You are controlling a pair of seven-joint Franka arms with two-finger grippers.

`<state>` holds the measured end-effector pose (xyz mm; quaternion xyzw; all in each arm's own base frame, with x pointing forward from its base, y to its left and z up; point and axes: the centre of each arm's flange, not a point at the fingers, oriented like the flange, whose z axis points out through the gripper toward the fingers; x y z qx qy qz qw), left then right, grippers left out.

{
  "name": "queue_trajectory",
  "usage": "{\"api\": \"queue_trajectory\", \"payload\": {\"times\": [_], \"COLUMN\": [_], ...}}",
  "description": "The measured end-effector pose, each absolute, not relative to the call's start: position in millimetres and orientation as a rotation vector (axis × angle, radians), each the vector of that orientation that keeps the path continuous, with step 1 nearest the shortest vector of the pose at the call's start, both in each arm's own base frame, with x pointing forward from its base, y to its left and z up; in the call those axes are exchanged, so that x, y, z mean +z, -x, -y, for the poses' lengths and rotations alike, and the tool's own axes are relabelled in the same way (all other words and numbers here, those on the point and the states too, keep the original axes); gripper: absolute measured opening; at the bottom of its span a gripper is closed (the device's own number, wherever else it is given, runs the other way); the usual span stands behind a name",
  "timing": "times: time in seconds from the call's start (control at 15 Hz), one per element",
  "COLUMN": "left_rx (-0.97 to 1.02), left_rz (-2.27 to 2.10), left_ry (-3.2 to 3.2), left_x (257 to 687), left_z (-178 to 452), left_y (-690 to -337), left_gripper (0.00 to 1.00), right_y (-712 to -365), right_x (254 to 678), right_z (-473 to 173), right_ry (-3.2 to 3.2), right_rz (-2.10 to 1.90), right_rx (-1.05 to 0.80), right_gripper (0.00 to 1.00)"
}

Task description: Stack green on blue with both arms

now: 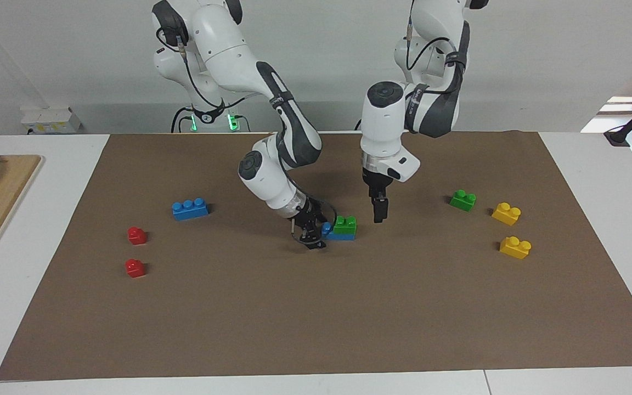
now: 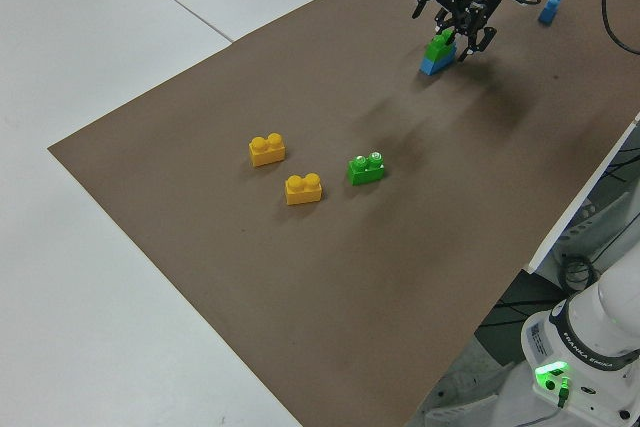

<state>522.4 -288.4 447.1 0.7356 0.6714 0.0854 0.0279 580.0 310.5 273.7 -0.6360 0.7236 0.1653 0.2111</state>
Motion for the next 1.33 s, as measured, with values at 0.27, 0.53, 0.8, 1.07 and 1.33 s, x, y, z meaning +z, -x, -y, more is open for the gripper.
{"api": "queue_trajectory", "payload": {"times": [0.27,0.53,0.8,1.07,1.33], "left_rx": [0.289,0.276,0.238,0.155,0.085], "left_rz": [-1.998,-1.810,-1.530,-1.041,-0.526], "left_ry": [-2.333,-2.486,-2.725,-3.016,-3.152], "left_x": [480,513,536,557,571], "left_z": [240,170,106,43,5], "left_y": [-534,-545,-542,-536,-532], "left_gripper": [1.00,1.00,1.00,1.00,1.00], "right_y": [-611,-631,-644,-638,-621], "right_x": [316,367,411,443,485], "right_z": [-254,-196,-152,-130,-119], "right_ry": [1.710,1.917,2.118,2.443,2.666], "right_rz": [-2.017,-1.829,-1.594,-1.313,-0.992], "right_rx": [0.482,0.373,0.279,0.150,0.064], "right_gripper": [0.90,1.00,1.00,1.00,1.00]}}
